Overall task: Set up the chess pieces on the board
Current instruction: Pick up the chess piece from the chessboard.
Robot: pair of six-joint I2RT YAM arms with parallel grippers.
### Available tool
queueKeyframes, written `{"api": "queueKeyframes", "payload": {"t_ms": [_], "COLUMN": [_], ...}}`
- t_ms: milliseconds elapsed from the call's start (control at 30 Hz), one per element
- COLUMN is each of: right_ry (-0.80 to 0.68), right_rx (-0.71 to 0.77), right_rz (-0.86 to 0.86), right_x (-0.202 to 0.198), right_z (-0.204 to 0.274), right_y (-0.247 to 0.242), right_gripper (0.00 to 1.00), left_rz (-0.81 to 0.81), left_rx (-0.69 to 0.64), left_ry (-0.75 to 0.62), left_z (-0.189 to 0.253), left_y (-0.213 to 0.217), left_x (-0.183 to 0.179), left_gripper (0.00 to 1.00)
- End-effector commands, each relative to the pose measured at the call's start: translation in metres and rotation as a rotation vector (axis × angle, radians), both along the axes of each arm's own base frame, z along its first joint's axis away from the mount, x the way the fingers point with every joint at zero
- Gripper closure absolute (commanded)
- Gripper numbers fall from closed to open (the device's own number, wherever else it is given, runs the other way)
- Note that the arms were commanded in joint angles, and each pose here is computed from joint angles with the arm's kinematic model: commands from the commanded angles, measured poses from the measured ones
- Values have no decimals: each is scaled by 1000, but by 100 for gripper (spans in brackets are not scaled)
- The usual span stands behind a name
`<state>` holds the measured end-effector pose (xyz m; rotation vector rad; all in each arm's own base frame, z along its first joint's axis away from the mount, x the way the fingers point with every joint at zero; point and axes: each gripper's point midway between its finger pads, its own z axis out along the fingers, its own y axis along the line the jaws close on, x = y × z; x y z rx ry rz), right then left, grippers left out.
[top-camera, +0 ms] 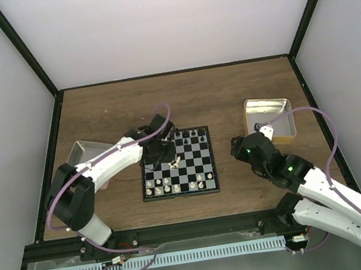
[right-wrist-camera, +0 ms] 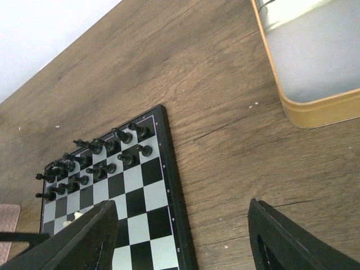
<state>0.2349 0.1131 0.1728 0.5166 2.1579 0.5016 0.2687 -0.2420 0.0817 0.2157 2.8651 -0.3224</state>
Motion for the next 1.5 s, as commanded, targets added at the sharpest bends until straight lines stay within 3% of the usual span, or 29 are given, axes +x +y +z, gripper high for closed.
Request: {"api": "queueKeyframes", "payload": {"t_ms": [0, 467, 933, 1467], "right_ry": [-25, -10, -12, -19], "right_rx": [47, 31, 31, 41], "right_rz": [40, 41, 37, 43], "right_x": [8, 10, 9, 11], "right_z": [16, 8, 9, 11], "right_y": [15, 16, 15, 18], "right_gripper": [35, 35, 35, 35], "left_rz": [29, -4, -15, -67], "left_rx": [-41, 28, 48, -40], "left_ry": [-64, -24, -23, -24], "left_z": [-3, -30, -29, 13], "left_y": [-9, -9, -7, -11], "left_x": [24, 28, 28, 9], "left_gripper": [77, 73, 96, 96]}}
